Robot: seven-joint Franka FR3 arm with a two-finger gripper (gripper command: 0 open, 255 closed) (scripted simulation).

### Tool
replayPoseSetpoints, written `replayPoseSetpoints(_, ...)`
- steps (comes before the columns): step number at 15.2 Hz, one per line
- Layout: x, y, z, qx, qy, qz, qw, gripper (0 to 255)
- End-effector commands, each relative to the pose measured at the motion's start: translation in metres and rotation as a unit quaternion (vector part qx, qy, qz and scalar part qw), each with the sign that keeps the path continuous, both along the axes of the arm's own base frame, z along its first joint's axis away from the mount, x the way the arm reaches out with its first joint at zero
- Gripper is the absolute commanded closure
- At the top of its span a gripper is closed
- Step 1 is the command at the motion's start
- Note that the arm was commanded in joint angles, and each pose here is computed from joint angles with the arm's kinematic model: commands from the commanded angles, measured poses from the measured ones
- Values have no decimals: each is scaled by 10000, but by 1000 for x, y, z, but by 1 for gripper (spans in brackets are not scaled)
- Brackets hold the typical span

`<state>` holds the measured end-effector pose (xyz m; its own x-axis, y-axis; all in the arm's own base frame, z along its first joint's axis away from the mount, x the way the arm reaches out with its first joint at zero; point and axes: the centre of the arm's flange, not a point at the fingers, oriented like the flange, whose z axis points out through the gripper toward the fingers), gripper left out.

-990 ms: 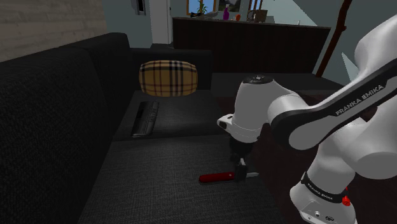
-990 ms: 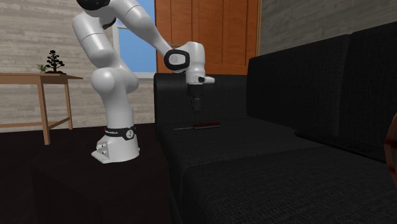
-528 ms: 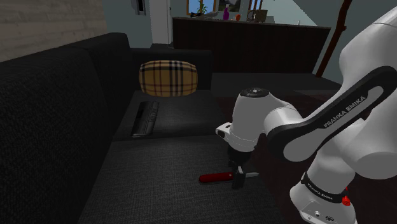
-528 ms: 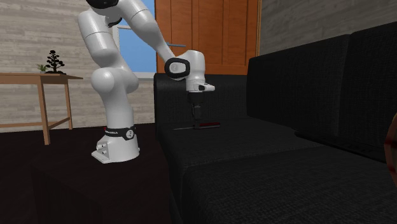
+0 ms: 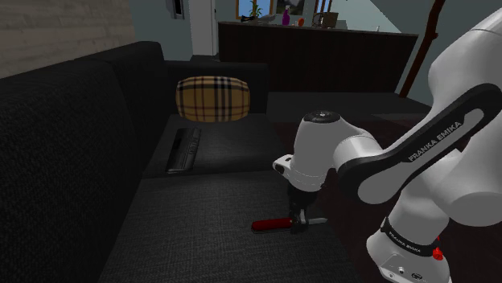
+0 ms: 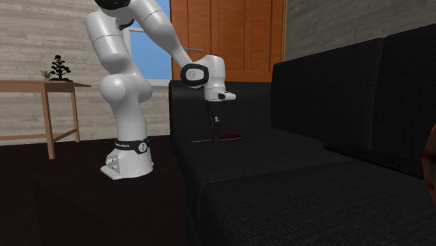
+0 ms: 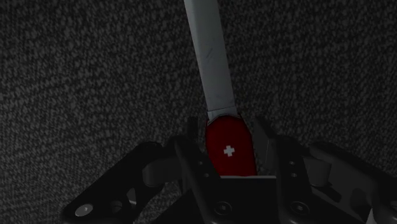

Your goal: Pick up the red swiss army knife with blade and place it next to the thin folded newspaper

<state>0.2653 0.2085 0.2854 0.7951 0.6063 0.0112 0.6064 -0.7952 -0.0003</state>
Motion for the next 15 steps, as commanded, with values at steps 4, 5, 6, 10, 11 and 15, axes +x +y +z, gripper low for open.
replayPoseSetpoints(4,-2,1,-2,-11,18,18,10000,255)
replayPoseSetpoints(5,-1,2,-3,-10,18,18,10000,255)
replayPoseSetpoints(6,0,2,-3,-10,18,19,10000,255)
replayPoseSetpoints(10,-1,1,9,-11,18,18,10000,255)
replayPoseSetpoints(11,-1,1,14,-11,18,18,10000,255)
replayPoseSetpoints(15,-1,1,35,-11,18,18,10000,255)
